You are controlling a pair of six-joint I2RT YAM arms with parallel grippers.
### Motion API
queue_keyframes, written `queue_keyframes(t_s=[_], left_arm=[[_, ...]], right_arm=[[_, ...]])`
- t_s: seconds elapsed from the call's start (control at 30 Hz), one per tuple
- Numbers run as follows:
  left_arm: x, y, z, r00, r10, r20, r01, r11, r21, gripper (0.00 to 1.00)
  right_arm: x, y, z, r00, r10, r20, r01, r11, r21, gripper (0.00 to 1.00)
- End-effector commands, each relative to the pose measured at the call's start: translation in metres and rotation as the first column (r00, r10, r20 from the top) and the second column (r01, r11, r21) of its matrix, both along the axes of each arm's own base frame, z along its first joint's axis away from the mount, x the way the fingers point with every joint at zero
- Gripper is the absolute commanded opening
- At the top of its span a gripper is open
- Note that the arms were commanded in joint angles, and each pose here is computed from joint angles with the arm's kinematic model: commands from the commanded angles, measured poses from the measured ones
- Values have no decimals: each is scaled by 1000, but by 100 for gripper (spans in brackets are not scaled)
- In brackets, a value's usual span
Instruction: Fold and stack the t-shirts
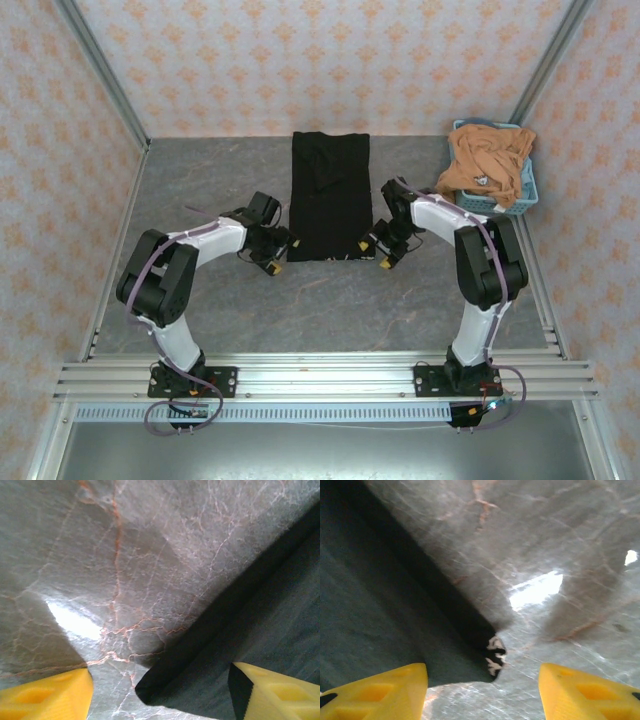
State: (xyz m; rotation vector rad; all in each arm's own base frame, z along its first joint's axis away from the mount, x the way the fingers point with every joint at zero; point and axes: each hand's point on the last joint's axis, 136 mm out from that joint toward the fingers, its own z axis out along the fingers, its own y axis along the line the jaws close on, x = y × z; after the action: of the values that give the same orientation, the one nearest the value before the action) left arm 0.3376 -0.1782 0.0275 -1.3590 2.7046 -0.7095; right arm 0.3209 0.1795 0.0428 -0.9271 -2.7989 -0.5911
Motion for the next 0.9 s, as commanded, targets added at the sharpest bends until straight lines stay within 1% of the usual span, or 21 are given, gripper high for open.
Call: queue_keyframes(t_s=[0.0,0.1,0.2,0.3,0.37,0.4,0.53,0.63,0.73,0.87], left_arm=[[31,-33,4,996,21,88,-11,993,-114,64],[40,-40,2,995,27,96,-14,991,-134,51],[51,-44,5,994,24,110,-9,991,-132,38],[61,-46,14,991,23,134,-6,992,-129,21],[67,-45,18,988,26,151,-8,993,-122,3],[68,-42,23,987,25,158,-8,994,-112,0],[63,-25,50,980,-16,198,24,999,-38,0],[45,-20,65,978,-81,192,85,996,-11,0],[20,-16,72,970,-162,181,165,986,-1,0],[-16,-12,79,950,-259,172,262,965,2,0]], right_arm=[[4,8,-10,999,-42,-14,43,998,36,57],[8,13,-20,997,-71,-22,72,995,63,50],[15,17,-26,996,-89,-28,91,993,73,38],[24,17,-25,995,-95,-14,96,993,65,18],[29,15,-16,995,-100,13,99,994,51,4],[31,13,-12,995,-99,26,98,994,42,0],[37,4,14,994,-81,75,81,997,4,0],[30,-1,31,996,-55,76,56,998,-6,0],[15,1,44,998,0,64,0,1000,11,0],[-21,-1,57,995,91,29,-91,996,18,0]])
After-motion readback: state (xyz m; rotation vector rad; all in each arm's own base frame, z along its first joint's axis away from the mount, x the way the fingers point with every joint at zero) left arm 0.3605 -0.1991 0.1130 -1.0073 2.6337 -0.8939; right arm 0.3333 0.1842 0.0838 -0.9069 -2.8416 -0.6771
